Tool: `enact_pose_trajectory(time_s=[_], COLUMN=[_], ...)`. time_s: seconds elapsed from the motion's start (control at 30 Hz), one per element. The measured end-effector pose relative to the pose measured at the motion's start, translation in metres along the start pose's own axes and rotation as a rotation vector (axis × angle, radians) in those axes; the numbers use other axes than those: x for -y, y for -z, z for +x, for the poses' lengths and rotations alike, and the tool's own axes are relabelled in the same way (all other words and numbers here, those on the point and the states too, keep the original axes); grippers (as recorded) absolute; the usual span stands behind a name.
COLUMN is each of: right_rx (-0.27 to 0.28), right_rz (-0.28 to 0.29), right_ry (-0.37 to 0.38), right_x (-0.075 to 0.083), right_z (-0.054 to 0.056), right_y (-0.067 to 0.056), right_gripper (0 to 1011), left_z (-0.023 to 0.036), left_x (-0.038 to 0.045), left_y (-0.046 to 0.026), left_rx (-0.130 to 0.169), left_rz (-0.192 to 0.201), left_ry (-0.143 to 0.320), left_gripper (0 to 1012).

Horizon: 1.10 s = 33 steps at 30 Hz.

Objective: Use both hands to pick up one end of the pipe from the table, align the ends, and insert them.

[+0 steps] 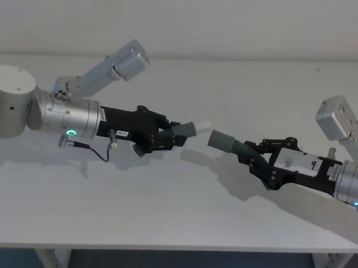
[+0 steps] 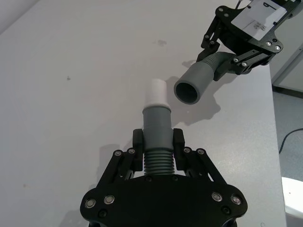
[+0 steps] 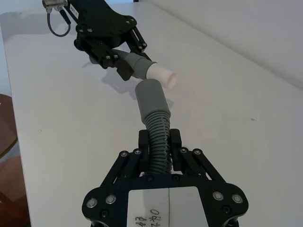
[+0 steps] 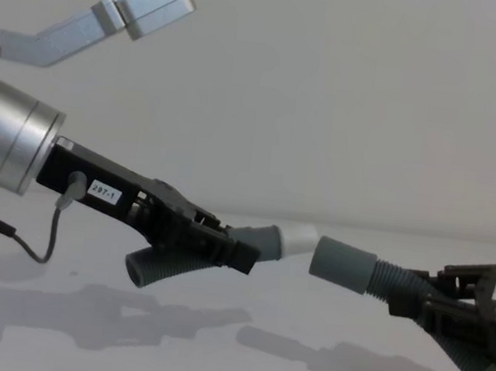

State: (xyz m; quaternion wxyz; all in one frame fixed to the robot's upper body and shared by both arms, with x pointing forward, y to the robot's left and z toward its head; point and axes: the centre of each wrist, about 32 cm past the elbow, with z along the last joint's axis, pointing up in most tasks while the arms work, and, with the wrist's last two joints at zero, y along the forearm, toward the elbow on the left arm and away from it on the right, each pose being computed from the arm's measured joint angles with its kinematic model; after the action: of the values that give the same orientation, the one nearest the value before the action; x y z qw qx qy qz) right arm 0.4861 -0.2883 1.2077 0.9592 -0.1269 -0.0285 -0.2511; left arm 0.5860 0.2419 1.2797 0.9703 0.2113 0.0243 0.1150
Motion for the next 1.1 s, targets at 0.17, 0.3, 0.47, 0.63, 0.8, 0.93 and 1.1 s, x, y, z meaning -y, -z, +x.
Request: enact_pose_trajectory(time_s=[0.17,0.3,0.47,0.63,0.8,0.93,1.1], right_rx=[-0.001,0.000,-0.001,-0.001,-0.003,-0.006,-0.012], right_rz=[-0.003,-0.005,-0.006,-0.007,-0.009,-0.013,-0.020], right_ry=[0.003,0.007,0.013,0.023,0.032,0.041,0.050], right_x=[0.0007,0.0011,0.0011,0.0010,0.0008,0.0008,0.0006], right_z=[0.0003,0.0008,0.0011,0.0018,0.0025,0.0032,0.0040], right_y=[-0.0003,-0.0008,-0.0012,-0.0019,-0.0021,-0.0015,0.0001], right_gripper=[256,256,256,256,256,256,256], left_z=[-0.0009,-0.0014,-0.0019,-0.0022,-0.0027,-0.0029,-0.0029], left_x=[-0.0010,-0.0014,-0.0015,-0.0015,-0.0015,-0.0011,-0.0005], left_y=[0.0007,0.0011,0.0014,0.0013,0.0010,0.0009,0.0002], left_rx=[-0.004,-0.005,-0.006,-0.006,-0.005,-0.004,-0.003], left_rz=[0.006,0.008,0.009,0.009,0.007,0.004,-0.003], left_ry=[-0.006,-0.008,-0.007,-0.004,0.000,0.004,0.010], left_gripper=[353,353,353,353,353,353,353])
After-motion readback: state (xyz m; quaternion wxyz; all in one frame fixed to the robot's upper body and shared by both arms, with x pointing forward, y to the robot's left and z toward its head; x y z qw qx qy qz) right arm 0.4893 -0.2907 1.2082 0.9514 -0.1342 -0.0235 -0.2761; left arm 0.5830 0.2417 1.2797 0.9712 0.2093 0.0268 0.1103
